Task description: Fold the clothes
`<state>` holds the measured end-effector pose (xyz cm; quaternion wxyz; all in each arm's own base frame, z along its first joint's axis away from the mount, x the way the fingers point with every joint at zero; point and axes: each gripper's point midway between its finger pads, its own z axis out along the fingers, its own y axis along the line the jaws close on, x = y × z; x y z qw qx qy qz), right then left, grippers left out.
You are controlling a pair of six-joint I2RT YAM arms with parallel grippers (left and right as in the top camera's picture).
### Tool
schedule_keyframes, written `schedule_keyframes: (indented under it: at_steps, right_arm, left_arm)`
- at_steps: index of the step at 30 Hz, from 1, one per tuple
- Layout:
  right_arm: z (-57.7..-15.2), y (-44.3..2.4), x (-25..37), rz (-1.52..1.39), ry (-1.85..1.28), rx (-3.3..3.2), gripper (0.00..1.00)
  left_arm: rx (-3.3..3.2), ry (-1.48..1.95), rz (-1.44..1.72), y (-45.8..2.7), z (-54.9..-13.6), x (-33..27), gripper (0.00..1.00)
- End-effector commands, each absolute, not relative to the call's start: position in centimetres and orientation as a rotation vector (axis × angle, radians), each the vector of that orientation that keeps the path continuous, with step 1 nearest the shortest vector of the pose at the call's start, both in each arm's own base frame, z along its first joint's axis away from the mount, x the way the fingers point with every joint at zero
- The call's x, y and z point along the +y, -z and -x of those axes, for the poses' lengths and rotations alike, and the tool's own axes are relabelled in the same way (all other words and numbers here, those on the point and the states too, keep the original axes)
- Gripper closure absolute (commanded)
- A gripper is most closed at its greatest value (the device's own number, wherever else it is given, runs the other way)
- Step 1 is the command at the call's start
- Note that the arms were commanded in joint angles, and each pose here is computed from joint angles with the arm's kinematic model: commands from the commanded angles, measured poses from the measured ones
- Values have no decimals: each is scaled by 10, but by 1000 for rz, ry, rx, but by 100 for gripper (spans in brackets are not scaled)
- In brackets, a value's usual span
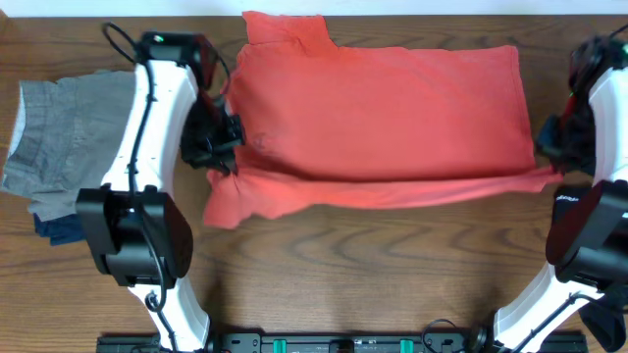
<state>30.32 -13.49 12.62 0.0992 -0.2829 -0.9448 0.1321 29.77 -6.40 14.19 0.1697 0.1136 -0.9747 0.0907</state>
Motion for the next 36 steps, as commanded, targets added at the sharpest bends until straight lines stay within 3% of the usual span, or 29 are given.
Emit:
schedule_keyframes:
  at_steps: [1, 14, 28, 36]
  right_arm:
    - [-283, -105, -132, 792, -386, -2722, 99]
    - [-238, -50, -104, 794, -220, -2651, 99]
    - [-218, -109, -121, 1052, -225, -2830, 99]
    - [-224, -116, -130, 1112, -232, -2877, 99]
  left_arm:
    - [-2709, -179, -299, -136, -271, -55, 94]
    - [-2710, -62, -341, -112, -202, -37, 94]
    - [-2835, 26, -384, -145, -171, -20, 94]
    - [-2939, -23, -398, -141, -195, -24, 94]
